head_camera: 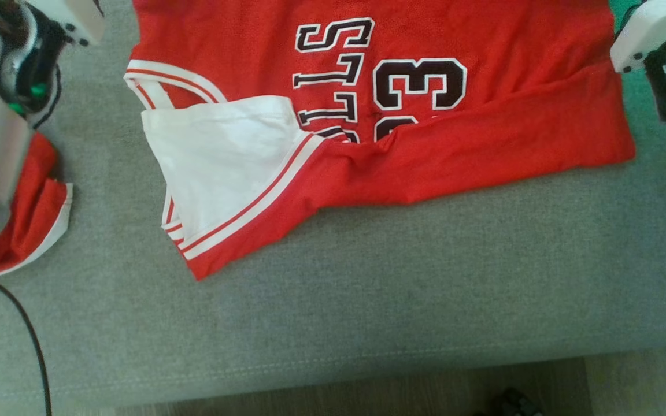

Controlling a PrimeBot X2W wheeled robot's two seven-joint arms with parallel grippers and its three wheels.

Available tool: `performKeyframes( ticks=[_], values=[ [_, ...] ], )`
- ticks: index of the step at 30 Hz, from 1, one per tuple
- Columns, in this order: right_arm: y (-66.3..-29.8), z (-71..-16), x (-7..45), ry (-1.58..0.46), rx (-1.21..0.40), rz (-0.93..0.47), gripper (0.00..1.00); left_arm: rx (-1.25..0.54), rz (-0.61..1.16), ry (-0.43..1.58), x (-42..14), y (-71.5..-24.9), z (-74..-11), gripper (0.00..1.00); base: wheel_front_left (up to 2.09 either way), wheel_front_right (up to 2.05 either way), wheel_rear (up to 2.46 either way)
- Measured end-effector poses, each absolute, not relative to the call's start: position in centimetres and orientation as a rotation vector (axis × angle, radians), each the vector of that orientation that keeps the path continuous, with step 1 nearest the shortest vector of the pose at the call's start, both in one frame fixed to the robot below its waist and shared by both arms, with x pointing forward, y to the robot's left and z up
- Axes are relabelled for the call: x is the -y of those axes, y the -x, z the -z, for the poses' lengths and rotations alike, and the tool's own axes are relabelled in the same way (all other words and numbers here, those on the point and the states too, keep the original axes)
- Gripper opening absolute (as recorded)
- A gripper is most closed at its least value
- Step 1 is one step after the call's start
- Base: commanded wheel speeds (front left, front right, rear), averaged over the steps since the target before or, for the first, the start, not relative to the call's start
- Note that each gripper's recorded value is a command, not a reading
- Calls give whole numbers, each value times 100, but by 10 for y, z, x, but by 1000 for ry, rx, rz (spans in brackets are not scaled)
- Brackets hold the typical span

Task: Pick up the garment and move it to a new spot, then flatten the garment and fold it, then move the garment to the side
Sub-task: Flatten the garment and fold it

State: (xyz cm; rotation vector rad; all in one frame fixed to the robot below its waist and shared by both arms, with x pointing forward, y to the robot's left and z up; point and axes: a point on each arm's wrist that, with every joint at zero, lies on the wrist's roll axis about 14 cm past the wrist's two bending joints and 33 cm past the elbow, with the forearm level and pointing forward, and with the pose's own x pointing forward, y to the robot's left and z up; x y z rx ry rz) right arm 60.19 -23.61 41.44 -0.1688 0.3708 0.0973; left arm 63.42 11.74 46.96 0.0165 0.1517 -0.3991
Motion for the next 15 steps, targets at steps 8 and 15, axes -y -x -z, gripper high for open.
performKeyframes(
  ticks=[8, 15],
  values=[
    [-600, -426, 231, 183, -316, -116, 0, -157, 468, -93, -112, -618, -468, 0, 0, 0, 0],
    [-587, -441, 229, 174, -278, -129, 0, -136, 521, -139, -109, -597, -481, 0, 0, 0, 0]
  ],
)
